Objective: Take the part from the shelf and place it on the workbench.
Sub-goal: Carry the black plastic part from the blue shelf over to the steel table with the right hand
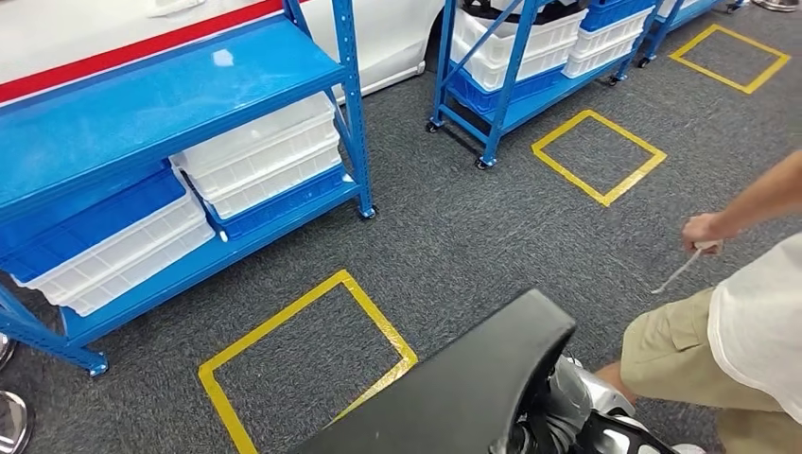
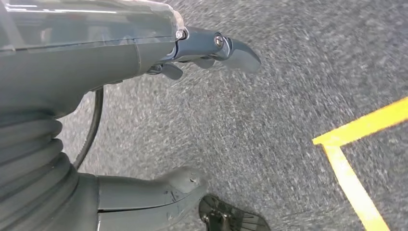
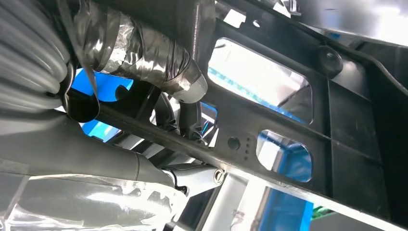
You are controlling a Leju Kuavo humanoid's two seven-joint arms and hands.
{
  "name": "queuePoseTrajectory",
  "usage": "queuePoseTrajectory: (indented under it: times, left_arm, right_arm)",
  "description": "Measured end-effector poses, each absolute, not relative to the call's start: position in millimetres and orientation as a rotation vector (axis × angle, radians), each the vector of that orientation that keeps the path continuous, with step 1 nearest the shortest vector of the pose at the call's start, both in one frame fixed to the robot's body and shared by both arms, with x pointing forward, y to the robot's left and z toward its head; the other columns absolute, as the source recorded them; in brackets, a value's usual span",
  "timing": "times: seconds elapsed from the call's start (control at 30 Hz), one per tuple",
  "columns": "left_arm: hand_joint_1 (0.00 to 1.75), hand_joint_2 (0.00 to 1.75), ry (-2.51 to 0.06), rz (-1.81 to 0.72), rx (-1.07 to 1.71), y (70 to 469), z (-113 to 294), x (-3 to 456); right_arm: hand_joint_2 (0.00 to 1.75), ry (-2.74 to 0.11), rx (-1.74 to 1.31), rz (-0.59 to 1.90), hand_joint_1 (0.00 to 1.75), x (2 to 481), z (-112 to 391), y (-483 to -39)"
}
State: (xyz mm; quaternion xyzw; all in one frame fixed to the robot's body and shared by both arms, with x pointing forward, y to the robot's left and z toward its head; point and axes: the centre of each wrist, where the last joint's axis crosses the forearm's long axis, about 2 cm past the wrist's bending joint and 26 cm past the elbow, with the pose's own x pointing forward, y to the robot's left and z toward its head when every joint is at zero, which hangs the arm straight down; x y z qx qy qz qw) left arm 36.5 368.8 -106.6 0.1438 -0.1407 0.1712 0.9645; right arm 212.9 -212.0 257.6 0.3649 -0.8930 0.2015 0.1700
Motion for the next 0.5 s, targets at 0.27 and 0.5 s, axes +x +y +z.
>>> queuePoseTrajectory:
  times: [0.27,0.5]
  left_arm:
    - [0.0,1.75,-0.295,0.367,0.295,369.0,-106.6,36.7]
    - [0.0,1.75,-0.289,0.377,0.323,367.8,-106.7,35.9]
  right_arm:
    - [1.75,-2.528,1.032,0.557,1.75,211.1,254.3,-214.0]
    - [1.75,-2.524,1.048,0.535,1.75,211.3,254.4,-215.0]
